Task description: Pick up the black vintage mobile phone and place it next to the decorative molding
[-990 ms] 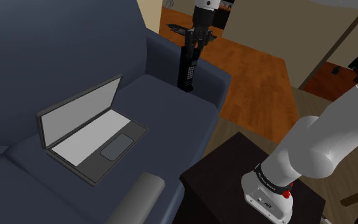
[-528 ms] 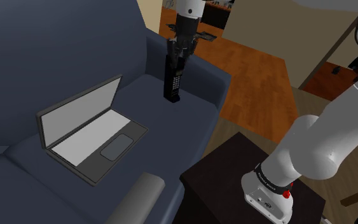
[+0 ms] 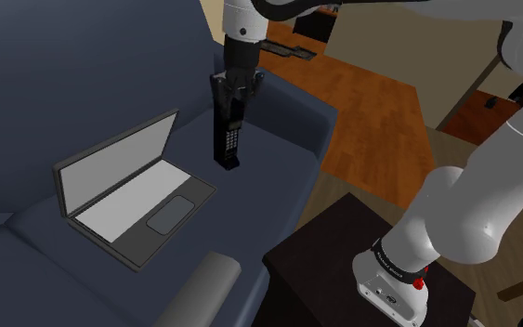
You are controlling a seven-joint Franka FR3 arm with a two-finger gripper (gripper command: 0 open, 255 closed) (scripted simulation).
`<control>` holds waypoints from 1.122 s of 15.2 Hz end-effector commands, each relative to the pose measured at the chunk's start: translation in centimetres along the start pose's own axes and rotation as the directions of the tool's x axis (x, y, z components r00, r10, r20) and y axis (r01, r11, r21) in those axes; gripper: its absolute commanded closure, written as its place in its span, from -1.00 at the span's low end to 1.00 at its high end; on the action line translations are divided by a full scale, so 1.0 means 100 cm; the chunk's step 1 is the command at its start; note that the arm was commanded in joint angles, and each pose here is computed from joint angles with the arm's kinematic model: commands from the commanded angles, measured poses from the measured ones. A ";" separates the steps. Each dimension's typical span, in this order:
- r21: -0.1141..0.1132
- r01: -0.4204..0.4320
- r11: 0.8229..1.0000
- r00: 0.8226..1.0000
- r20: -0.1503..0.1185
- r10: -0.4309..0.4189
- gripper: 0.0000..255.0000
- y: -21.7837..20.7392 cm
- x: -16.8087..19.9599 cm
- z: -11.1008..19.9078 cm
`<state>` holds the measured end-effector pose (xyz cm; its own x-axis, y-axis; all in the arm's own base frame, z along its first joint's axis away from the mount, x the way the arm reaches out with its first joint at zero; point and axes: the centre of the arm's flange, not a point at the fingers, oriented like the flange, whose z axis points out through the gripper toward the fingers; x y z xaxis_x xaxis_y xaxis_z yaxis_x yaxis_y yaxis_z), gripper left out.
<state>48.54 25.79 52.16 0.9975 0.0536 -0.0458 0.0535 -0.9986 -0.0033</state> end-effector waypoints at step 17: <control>0.001 -0.001 1.000 1.000 -0.001 0.001 1.00 -0.230 -0.019 0.066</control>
<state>45.00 47.19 45.83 0.9975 0.0541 -0.0462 0.0540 -0.9985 -0.0031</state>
